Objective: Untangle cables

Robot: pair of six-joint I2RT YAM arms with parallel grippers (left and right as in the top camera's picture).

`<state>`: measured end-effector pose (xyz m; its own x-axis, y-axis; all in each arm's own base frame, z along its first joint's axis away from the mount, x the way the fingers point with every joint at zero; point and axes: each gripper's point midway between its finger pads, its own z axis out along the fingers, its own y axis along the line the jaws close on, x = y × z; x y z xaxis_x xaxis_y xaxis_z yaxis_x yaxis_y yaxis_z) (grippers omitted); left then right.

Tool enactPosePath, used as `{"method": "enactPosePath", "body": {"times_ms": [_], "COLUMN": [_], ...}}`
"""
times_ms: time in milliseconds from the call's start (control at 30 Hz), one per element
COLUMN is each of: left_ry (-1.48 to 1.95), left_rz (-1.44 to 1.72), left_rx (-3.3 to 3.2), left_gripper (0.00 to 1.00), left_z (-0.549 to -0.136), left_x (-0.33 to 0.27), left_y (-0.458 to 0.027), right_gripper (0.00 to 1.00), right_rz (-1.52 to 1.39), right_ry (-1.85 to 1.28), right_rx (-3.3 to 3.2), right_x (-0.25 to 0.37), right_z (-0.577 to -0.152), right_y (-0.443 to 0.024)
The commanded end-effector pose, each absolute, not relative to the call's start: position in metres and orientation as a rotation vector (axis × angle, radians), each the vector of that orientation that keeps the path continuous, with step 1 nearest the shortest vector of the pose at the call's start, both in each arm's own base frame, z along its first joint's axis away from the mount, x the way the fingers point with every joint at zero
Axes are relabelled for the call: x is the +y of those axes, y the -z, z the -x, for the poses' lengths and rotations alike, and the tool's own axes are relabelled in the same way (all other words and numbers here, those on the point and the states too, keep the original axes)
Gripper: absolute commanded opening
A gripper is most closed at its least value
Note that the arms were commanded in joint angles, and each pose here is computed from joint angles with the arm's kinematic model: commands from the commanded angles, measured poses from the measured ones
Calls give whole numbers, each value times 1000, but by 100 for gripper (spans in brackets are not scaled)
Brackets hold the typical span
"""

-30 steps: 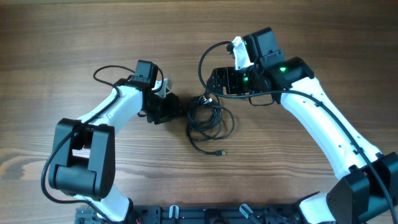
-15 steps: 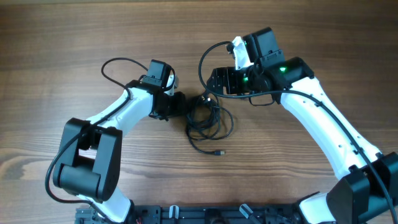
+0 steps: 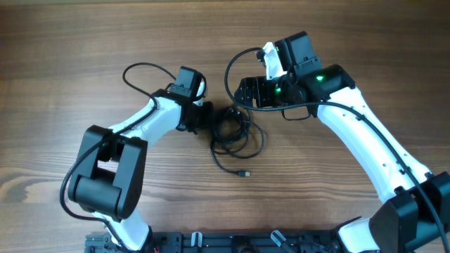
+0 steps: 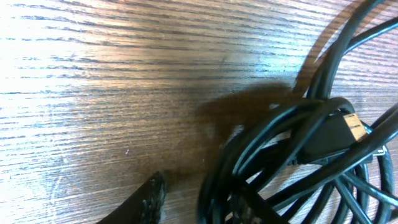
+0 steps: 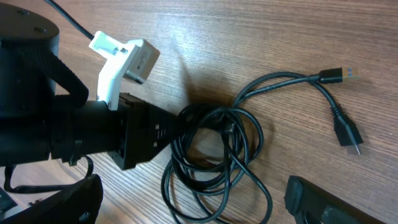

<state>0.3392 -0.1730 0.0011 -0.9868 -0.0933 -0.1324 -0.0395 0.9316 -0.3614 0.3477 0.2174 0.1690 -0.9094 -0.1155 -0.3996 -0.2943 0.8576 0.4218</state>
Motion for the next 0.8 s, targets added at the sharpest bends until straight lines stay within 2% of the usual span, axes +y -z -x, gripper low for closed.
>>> {"method": "enactPosePath", "body": {"times_ms": [0, 33, 200, 400, 500, 567, 767], "left_ry": [428, 435, 564, 865, 918, 933, 943], "left_rz": [192, 191, 173, 134, 125, 132, 144], "left_rx": [3025, 3026, 3015, 2852, 2773, 2738, 2713], "left_gripper": [17, 5, 4, 4, 4, 4, 4], "left_z": [-326, -326, -326, -337, -341, -342, -343], "left_x": [-160, -161, -173, -189, -188, -187, -188], "left_y": [30, 30, 19, -50, -81, -95, -104], "right_gripper": [96, 96, 95, 90, 81, 72, 46], "right_rz": [328, 325, 333, 369, 364, 373, 305], "right_ry": [-667, -668, -679, -689, -706, -730, -785], "right_rx": [2654, 2655, 2654, 2646, 2637, 2629, 2627], "right_x": [217, 217, 220, 229, 237, 245, 263], "right_z": [-350, -350, -349, -344, -343, -341, -338], "right_y": [-172, -172, -173, -173, -176, -178, -179]}}
